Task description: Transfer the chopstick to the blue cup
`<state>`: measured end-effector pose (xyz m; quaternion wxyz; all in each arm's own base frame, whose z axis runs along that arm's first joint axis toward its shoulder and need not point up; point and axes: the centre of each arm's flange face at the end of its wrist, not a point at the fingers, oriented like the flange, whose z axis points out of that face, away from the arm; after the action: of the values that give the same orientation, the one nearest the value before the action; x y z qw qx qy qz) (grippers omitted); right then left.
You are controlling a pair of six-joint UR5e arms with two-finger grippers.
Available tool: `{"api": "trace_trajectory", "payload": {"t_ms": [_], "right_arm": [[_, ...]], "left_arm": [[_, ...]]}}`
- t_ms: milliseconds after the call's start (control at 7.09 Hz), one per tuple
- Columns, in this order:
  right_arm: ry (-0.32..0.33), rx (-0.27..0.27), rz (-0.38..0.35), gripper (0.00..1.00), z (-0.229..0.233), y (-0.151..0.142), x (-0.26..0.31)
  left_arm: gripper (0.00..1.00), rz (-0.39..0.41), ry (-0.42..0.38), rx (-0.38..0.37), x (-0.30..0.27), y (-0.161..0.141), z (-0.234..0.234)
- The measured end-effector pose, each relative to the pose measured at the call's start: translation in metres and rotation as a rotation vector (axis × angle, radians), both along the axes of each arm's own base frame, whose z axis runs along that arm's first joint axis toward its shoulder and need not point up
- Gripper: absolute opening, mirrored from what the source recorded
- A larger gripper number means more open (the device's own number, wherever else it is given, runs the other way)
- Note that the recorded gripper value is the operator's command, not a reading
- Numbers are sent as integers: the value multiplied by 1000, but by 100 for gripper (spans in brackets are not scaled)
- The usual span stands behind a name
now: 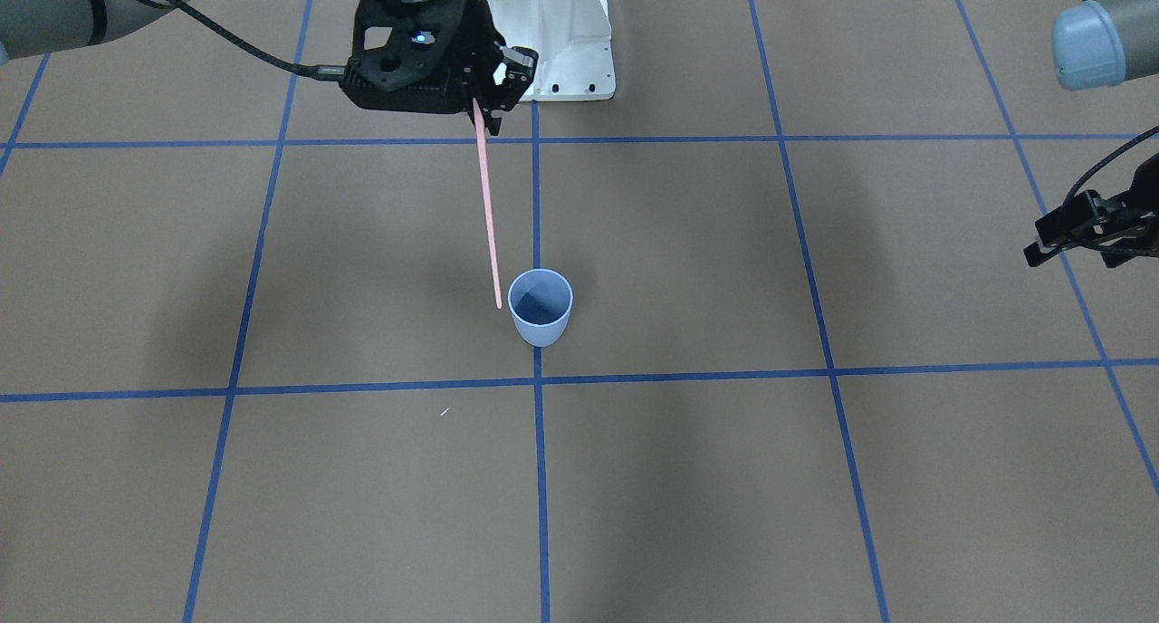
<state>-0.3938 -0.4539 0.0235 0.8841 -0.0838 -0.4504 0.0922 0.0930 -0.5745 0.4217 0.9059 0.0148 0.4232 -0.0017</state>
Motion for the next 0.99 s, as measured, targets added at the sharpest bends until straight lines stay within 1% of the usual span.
{"api": "trace_trajectory", "payload": {"t_ms": [141, 423, 987], "right_arm": [[-2, -17, -16, 0, -5, 6, -12], [5, -32, -38, 0, -1, 10, -28], [-2, -25, -60, 0, 24, 6, -57]], "left_arm": [[98, 0, -1, 0, -1, -1, 1], [98, 0, 0, 2, -1, -1, 1], [98, -2, -1, 2, -2, 0, 2]]}}
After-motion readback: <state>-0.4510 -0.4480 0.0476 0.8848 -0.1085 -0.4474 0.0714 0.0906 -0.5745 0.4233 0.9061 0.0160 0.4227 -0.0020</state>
